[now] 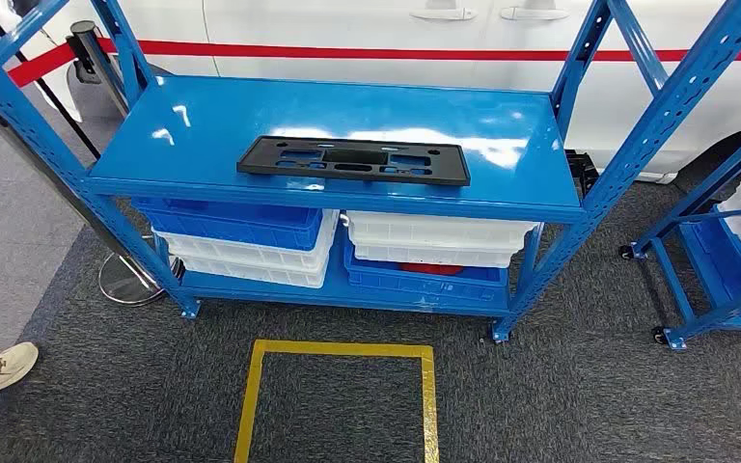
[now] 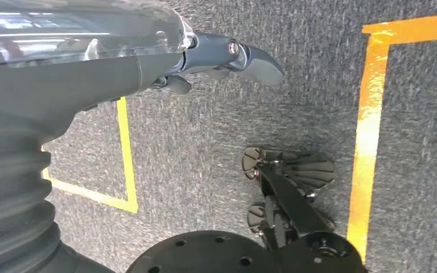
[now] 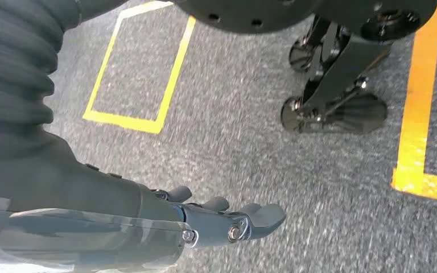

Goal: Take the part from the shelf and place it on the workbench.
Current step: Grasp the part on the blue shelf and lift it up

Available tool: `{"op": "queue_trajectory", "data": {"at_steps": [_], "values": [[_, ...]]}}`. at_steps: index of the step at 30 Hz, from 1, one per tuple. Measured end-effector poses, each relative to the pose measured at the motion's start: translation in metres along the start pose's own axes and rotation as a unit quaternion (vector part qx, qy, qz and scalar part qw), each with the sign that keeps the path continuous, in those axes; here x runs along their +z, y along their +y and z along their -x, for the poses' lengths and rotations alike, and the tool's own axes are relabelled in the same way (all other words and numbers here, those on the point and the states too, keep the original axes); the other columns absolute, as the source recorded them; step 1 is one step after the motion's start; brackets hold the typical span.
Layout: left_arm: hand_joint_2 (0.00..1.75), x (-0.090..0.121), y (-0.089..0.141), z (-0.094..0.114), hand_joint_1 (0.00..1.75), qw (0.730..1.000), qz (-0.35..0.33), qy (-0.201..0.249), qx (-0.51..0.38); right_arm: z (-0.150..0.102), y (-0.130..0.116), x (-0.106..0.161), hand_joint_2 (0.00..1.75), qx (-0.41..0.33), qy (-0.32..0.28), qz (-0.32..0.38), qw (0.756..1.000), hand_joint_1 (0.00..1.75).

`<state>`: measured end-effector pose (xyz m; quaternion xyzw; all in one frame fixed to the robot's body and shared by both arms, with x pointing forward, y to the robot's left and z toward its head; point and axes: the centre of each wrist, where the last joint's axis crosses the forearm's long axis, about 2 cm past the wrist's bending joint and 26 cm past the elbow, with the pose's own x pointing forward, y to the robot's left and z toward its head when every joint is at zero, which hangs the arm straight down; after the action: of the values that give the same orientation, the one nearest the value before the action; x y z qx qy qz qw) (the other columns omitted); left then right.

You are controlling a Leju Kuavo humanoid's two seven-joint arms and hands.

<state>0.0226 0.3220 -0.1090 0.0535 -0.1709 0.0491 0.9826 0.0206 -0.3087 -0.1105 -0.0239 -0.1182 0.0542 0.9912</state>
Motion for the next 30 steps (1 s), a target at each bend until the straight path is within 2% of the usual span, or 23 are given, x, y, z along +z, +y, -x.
{"op": "queue_trajectory", "data": {"at_steps": [1,2,3,4,8,11,15,23,30], "values": [[0.58,0.0,0.001,0.0,0.0,1.0,-0.002,-0.001,0.001,0.0,0.0,0.0,0.0,0.002,0.0,0.0,1.0,0.0],[0.44,0.0,0.001,-0.001,0.0,1.0,-0.003,-0.002,0.003,-0.001,-0.001,0.0,0.0,0.003,0.001,0.0,1.0,0.0],[0.0,-0.001,0.003,-0.002,0.0,1.0,-0.007,-0.004,0.006,-0.002,-0.001,-0.001,0.0,0.005,0.001,0.0,1.0,0.0],[0.0,-0.001,0.004,-0.003,0.0,1.0,-0.011,-0.005,0.009,-0.003,-0.001,-0.001,0.0,0.007,0.001,0.0,1.0,0.0],[0.0,-0.002,0.01,-0.005,0.0,0.999,-0.024,-0.011,0.022,-0.007,-0.002,-0.002,1.75,0.009,-0.009,-0.003,1.0,0.0],[0.0,-0.003,0.013,-0.007,0.0,0.999,-0.032,-0.015,0.031,-0.014,-0.001,-0.003,1.75,0.006,-0.036,-0.012,0.999,0.0],[0.0,-0.005,0.016,-0.011,0.0,0.998,-0.041,-0.019,0.042,-0.031,0.004,-0.004,0.0,-0.002,-0.097,-0.035,0.995,0.0],[0.0,-0.006,0.02,-0.013,0.0,0.996,-0.054,-0.024,0.059,-0.088,-0.002,-0.001,0.0,-0.038,-0.254,-0.06,0.965,0.0],[0.0,-0.006,0.017,-0.014,0.0,0.995,-0.06,-0.026,0.077,-0.144,-0.013,0.014,0.0,-0.046,-0.396,-0.074,0.914,0.0]]}}
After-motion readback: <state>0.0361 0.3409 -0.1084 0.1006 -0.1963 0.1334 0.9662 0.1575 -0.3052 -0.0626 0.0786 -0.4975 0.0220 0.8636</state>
